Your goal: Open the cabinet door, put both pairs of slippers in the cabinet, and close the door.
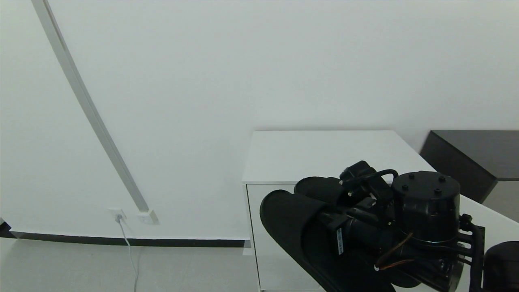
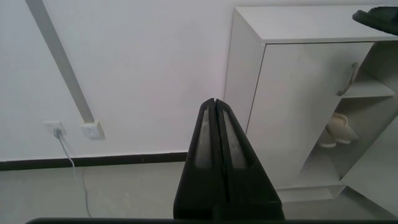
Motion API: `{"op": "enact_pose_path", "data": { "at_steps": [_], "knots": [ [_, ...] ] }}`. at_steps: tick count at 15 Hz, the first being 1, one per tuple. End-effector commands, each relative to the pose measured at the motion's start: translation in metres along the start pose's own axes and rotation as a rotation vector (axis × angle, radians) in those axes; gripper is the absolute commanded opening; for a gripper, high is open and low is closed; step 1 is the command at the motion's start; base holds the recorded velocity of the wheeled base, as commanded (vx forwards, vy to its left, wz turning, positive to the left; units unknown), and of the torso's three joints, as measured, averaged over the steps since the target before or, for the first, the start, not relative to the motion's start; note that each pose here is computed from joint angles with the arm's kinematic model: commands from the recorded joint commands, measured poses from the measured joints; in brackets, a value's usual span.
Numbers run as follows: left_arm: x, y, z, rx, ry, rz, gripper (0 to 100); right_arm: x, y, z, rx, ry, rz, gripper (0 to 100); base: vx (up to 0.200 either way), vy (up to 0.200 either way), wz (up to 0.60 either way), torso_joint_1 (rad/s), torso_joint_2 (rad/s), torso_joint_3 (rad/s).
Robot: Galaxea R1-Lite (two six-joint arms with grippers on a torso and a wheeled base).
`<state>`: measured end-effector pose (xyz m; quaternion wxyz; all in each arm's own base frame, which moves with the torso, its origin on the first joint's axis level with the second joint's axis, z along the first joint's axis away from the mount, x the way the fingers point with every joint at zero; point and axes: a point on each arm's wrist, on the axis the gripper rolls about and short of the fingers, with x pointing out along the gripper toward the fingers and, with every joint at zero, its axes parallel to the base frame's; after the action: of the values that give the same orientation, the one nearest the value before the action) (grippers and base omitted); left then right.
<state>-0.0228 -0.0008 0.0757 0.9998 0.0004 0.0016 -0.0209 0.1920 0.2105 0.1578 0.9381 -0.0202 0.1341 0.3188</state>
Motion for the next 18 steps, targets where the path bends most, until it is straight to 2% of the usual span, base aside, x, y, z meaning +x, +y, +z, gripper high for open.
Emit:
{"op": "enact_pose_path", "data": {
  "at_steps": [1, 16, 18],
  "knots": [
    [0.0, 0.0, 0.0, -0.001, 0.0, 0.0, 0, 0.0, 0.0004, -0.0005, -0.001, 0.001, 0.002, 0, 0.0, -0.2, 0.0, -0.002, 0.0, 0.002],
    [0.0, 0.0, 0.0, -0.001, 0.0, 0.002, 0, -0.0004, 0.0001, -0.003, -0.012, -0.006, 0.002, 0, 0.0, -0.2, 0.0, 0.005, 0.0, 0.003],
    [0.0, 0.0, 0.0, -0.002, 0.0, 0.0, 0, -0.0009, -0.0001, -0.0039, -0.013, -0.008, 0.003, 0, 0.0, 0.0, 0.0, 0.0, 0.0, 0.0]
  ]
}}
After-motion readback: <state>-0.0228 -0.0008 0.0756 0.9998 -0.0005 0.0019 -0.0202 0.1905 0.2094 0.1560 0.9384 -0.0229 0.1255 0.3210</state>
